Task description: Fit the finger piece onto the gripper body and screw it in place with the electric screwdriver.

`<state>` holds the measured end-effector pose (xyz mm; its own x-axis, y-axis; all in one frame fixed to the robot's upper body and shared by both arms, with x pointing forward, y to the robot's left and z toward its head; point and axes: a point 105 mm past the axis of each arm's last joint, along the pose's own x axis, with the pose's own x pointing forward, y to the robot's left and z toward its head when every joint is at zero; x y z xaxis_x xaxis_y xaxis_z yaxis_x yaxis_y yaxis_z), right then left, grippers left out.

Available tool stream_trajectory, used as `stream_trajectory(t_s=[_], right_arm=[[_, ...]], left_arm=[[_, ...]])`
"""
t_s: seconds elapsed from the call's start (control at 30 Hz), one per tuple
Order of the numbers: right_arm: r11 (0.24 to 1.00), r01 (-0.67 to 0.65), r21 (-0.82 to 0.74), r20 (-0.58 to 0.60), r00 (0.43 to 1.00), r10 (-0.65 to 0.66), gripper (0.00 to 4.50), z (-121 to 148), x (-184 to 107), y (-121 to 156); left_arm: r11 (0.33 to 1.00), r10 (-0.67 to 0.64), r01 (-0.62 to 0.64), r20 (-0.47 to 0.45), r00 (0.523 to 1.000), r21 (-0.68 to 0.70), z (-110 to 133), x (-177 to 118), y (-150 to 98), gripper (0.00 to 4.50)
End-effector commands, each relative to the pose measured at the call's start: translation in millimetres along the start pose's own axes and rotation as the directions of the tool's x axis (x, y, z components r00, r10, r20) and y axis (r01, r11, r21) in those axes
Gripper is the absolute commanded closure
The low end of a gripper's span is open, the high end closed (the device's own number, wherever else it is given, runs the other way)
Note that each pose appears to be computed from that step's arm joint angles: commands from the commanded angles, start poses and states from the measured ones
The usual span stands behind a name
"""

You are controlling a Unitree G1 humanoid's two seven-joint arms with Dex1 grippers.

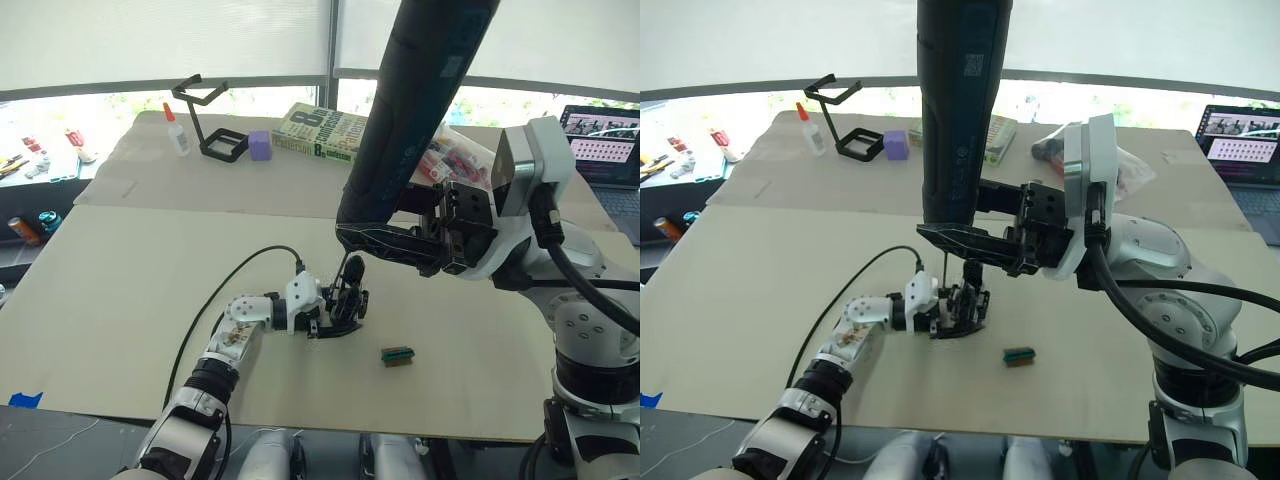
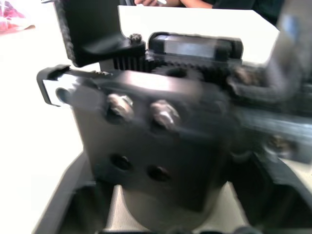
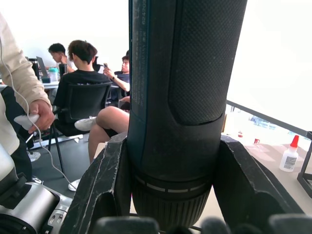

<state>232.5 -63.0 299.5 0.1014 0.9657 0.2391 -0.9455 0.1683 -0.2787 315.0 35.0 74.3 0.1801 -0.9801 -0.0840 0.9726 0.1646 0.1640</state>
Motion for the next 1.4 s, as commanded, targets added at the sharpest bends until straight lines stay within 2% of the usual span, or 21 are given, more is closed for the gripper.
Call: stream_trajectory(t_s=[0.03,0.17,0.33,0.43,0.6,0.87,0.93,1.03,1.07,1.4], right_arm=[[0.997,-0.014,-0.070,0.054,0.998,0.018,2.57,20,-2,6],[0.998,-0.019,-0.068,0.059,0.998,0.023,2.57,21,-1,6],[0.998,-0.020,-0.066,0.058,0.998,0.024,2.57,21,-1,6],[0.998,-0.020,-0.063,0.061,0.998,0.024,2.57,21,-1,6],[0.998,-0.026,-0.056,0.065,0.997,0.030,2.57,20,1,7],[0.998,-0.039,-0.053,0.064,0.997,0.042,2.57,20,2,7],[0.998,-0.039,-0.054,0.063,0.997,0.043,2.57,20,2,7],[0.998,-0.038,-0.056,0.063,0.997,0.042,2.57,20,2,6],[0.998,-0.037,-0.057,0.063,0.997,0.041,2.57,21,2,6],[0.998,-0.041,-0.055,0.064,0.997,0.045,2.57,21,2,7]], left_arm=[[0.999,0.036,-0.036,0.001,0.999,0.002,-3,-6,0,0.06],[0.996,0.082,-0.083,0.015,0.996,0.020,1,-13,2,0.06],[0.994,0.095,-0.096,0.011,0.995,0.061,5,-19,-12,0.06],[0.990,0.135,-0.136,0.030,0.990,0.035,9,-19,-17,0.06],[0.986,0.167,-0.167,0.000,0.986,-0.003,3,-9,-23,0.06],[0.980,0.197,-0.198,-0.072,0.978,-0.011,-6,0,-18,0.06],[0.980,0.194,-0.196,-0.082,0.978,-0.015,-8,-1,-18,0.57],[0.979,0.201,-0.203,-0.091,0.975,-0.012,-9,-5,-14,1.88],[0.979,0.203,-0.205,-0.086,0.975,-0.011,-8,-6,-13,2.10],[0.994,0.107,-0.106,-0.035,0.994,0.023,1,-5,3,2.05]])
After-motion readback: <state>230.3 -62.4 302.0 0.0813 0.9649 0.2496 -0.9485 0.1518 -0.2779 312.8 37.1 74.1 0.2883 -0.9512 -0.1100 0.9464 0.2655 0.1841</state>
